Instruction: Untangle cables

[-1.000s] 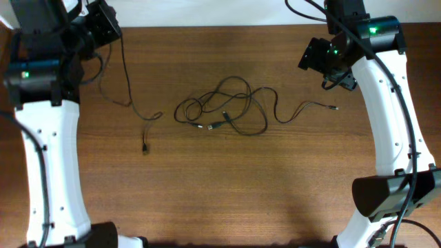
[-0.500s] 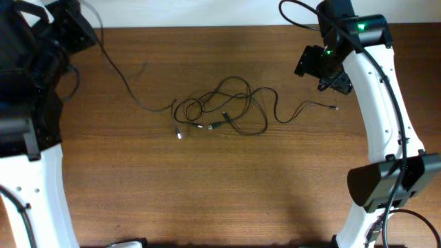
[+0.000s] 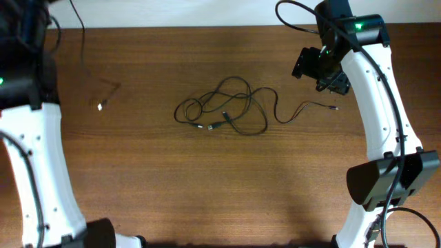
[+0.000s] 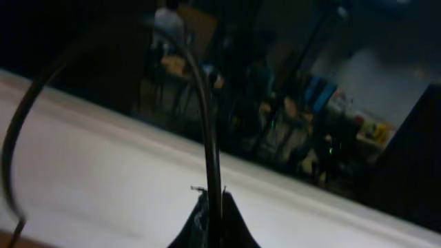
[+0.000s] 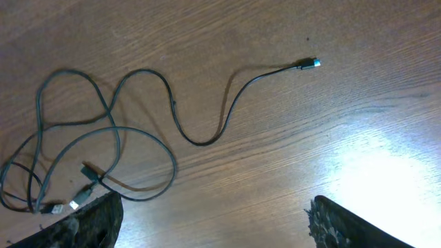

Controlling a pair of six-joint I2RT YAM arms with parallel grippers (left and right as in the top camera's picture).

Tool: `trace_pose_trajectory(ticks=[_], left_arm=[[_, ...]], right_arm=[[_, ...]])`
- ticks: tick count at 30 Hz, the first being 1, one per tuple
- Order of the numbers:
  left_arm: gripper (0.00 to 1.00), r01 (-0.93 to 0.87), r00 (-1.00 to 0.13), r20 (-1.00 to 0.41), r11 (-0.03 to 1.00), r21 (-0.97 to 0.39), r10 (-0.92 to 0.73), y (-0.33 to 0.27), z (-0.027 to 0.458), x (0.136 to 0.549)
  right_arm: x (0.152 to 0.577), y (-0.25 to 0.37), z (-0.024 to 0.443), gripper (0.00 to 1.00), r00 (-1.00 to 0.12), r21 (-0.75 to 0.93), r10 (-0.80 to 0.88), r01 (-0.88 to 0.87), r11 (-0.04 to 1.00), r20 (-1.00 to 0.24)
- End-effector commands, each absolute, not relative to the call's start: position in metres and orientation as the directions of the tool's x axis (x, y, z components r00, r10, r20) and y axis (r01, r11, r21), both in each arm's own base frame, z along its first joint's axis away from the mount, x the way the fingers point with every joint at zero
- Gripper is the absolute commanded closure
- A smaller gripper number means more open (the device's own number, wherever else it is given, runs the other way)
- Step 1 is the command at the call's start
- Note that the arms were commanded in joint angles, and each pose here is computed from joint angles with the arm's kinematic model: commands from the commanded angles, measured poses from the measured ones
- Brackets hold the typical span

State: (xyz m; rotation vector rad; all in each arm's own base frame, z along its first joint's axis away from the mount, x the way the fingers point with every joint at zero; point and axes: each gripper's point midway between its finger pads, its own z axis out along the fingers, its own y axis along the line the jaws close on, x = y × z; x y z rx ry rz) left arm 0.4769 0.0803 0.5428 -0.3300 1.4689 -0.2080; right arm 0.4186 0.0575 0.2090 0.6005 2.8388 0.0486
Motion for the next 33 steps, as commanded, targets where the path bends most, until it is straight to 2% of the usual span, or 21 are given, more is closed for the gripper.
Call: trace_pose_trajectory(ticks=[1,5,8,13,16,23,28,30,32,33], left_arm=[[1.0,-0.039,0.144,-0.936,0.943,-0.33,-0.321,0.088,0.535,0.512],[1.0,0.0,0.159,-0.905,0.917,-0.4,-0.394,0.092,0.514,0.547],[1.0,0.113,0.059,-0.87,0.869,-0.481,-0.489,0.075,0.475,0.582],[1.0,0.167,-0.12,-0.861,0.845,-0.508,-0.494,0.056,0.399,0.62],[1.0,0.133,-0.155,-0.882,0.875,-0.465,-0.446,0.066,0.373,0.627],[1.0,-0.05,-0.114,-0.925,0.932,-0.359,-0.363,0.137,0.355,0.624],[1.0,-0.15,-0.154,-0.905,0.914,-0.376,-0.397,0.191,0.301,0.63],[0.97,-0.269,-0.153,-0.896,0.89,-0.367,-0.416,0.235,0.265,0.629],[0.87,-0.341,-0.166,-0.905,0.884,-0.32,-0.391,0.268,0.24,0.623],[0.64,-0.371,-0.182,-0.908,0.881,-0.293,-0.379,0.282,0.229,0.619]], right_arm=[[0.417,0.06,0.205,0.13,-0.898,0.086,0.39,0.38,0.921,-0.205],[0.417,0.061,0.204,0.13,-0.898,0.091,0.39,0.379,0.921,-0.202],[0.417,0.061,0.205,0.13,-0.898,0.092,0.39,0.379,0.921,-0.203],[0.415,0.063,0.204,0.13,-0.901,0.101,0.39,0.377,0.921,-0.188],[0.413,0.064,0.204,0.13,-0.904,0.102,0.389,0.377,0.921,-0.179],[0.413,0.064,0.204,0.13,-0.903,0.102,0.39,0.377,0.921,-0.179],[0.412,0.064,0.203,0.13,-0.904,0.101,0.39,0.377,0.921,-0.175],[0.409,0.064,0.203,0.13,-0.906,0.094,0.389,0.378,0.921,-0.164],[0.407,0.063,0.202,0.13,-0.908,0.089,0.389,0.379,0.921,-0.156],[0.406,0.063,0.202,0.13,-0.908,0.087,0.389,0.38,0.921,-0.154]])
